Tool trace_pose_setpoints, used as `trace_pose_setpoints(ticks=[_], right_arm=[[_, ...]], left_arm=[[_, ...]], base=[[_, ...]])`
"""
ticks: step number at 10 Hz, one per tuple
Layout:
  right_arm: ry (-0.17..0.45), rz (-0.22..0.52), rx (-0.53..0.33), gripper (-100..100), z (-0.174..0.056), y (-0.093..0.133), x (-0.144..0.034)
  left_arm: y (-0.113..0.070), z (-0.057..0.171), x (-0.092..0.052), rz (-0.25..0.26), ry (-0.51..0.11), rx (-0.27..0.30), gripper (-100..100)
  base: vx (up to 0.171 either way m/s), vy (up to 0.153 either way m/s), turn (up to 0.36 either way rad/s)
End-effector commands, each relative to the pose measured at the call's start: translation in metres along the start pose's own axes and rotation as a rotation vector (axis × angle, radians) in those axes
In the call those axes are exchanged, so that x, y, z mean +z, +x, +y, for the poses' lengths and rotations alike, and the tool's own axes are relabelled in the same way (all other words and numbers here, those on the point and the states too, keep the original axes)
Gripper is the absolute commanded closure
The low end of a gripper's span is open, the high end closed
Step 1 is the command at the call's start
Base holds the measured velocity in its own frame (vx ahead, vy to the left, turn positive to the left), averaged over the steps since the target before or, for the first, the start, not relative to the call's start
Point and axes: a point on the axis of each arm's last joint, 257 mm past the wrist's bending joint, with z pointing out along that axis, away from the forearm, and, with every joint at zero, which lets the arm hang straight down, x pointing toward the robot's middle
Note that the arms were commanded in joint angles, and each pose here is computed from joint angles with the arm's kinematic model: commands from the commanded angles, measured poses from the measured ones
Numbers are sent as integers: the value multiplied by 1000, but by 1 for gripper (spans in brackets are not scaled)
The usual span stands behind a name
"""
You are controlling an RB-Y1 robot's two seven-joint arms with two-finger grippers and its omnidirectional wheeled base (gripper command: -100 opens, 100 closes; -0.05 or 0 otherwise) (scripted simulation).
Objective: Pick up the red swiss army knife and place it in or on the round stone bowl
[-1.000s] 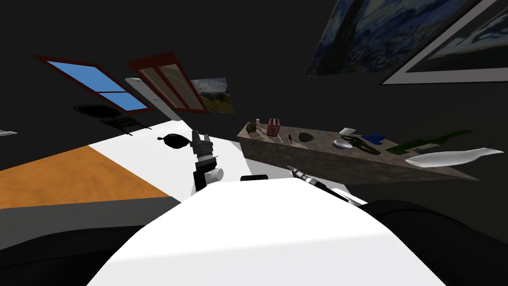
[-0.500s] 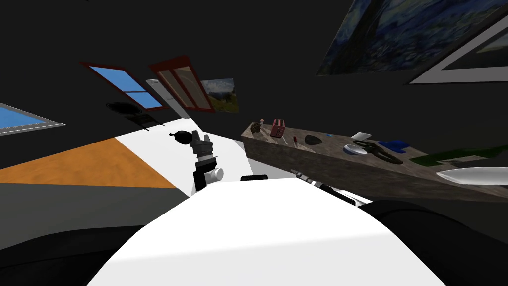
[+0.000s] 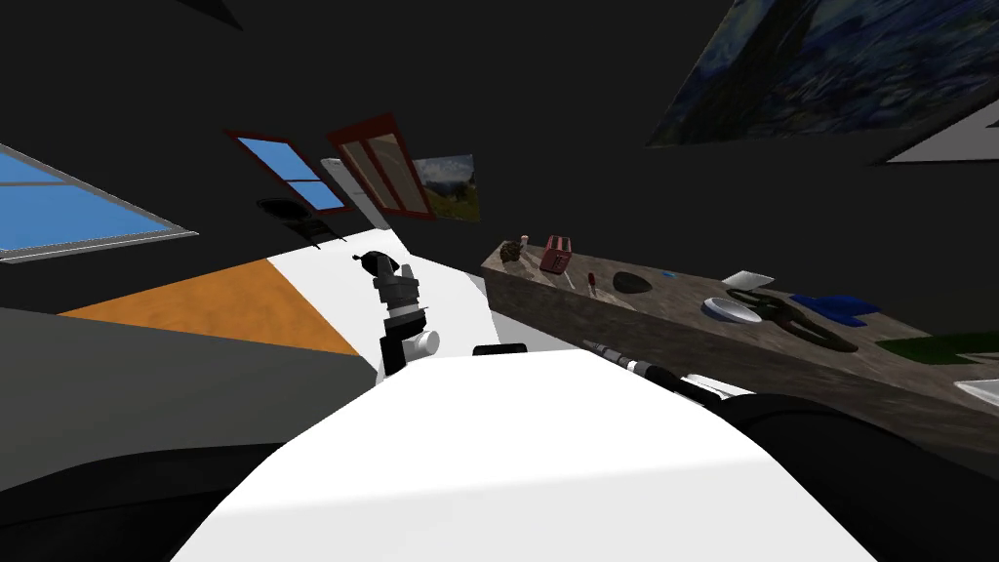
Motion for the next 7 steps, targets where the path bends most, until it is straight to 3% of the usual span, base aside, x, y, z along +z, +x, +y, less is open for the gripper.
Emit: trace_pose_setpoints(ticks=[1,2,3,4,5,6,7], right_arm=[[78,8,-13,-100,-30,-6,-12],[86,12,-32,-100,-30,-11,-14],[147,13,-30,-100,-54,-17,-24],[157,16,-54,-100,-54,-23,-27],[216,15,-54,-100,-76,-30,-38],[224,18,-75,-100,-75,-36,-41],[279,20,-88,-100,-93,-46,-53]], left_arm=[[0,0,0,0,0,0,0],[0,0,0,0,0,0,0],[0,0,0,0,0,0,0],[0,0,0,0,0,0,0],[0,0,0,0,0,0,0],[0,0,0,0,0,0,0],[0,0,0,0,0,0,0]], base=[[36,-1,250],[38,-9,119],[52,-4,254],[42,-9,129],[54,-12,244],[51,-23,124],[65,-17,264]])
